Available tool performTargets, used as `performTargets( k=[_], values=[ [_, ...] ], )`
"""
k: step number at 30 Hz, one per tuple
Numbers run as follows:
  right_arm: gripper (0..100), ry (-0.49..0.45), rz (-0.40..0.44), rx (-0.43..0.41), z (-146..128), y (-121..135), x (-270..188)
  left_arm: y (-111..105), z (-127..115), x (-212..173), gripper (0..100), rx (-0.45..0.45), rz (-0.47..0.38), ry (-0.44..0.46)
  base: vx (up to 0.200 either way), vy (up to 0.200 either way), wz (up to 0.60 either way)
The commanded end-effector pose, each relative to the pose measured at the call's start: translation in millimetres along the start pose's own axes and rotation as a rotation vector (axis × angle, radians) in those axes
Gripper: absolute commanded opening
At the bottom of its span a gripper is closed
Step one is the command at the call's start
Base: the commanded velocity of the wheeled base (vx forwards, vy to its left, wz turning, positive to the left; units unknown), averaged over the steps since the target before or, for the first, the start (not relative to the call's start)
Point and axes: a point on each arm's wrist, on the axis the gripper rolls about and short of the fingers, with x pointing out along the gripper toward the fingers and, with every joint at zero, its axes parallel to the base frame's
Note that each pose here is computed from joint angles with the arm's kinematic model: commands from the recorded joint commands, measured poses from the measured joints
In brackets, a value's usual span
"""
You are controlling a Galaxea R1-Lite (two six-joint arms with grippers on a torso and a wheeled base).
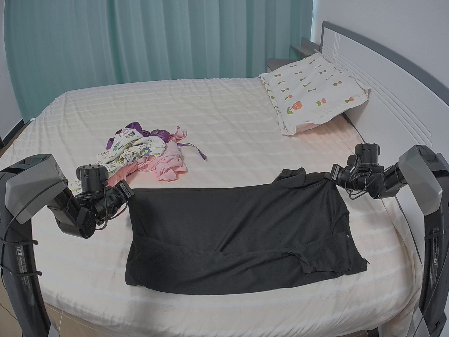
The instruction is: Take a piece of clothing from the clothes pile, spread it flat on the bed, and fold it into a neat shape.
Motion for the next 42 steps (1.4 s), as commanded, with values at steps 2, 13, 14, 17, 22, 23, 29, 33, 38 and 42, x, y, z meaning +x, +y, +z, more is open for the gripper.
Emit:
performTargets(
  k=[2, 13, 14, 17, 22, 23, 29, 33, 38, 42],
  values=[
    [0, -0.027, -0.004, 0.006, 10, -3, -8, 0, 1, 0, 0, 0.000, -0.001, -0.005, 0.000, 0.000, 0.00],
    [0, -0.109, 0.047, -0.008, 4, 3, -16, -3, 7, 2, 0, -0.015, 0.008, -0.044, 0.000, 0.000, 0.00],
    [0, -0.110, 0.046, 0.000, 6, 2, -18, -4, 10, 2, 0, -0.033, 0.006, -0.054, 0.000, 0.000, 0.00],
    [0, -0.046, 0.048, 0.042, 0, -1, -23, -1, 8, 2, 0, -0.040, 0.014, -0.045, 0.000, 0.000, 0.00],
    [0, -0.035, 0.089, 0.078, 8, -3, -35, 1, 8, 0, 0, -0.042, 0.021, -0.046, 0.000, 0.000, 0.00],
    [0, -0.051, 0.111, 0.131, 18, -1, -42, 1, 8, 0, 0, -0.042, 0.022, -0.045, 0.000, 0.000, 0.00],
    [0, -0.023, 0.108, 0.131, 9, -5, -37, 1, 5, 3, 0, -0.041, 0.023, -0.038, 0.000, 0.000, 0.00],
    [0, -0.022, 0.108, 0.130, 9, -6, -36, 0, 6, 3, 0, -0.039, 0.019, -0.039, 0.000, 0.000, 0.00],
    [0, -0.011, 0.094, 0.130, 5, -9, -44, 1, 8, 0, 0, -0.042, 0.025, -0.041, 0.000, 0.000, 0.00],
    [0, -0.016, 0.093, 0.104, 4, -11, -57, 1, 7, -12, 0, -0.041, 0.028, -0.032, 0.000, 0.000, 0.00]
  ],
)
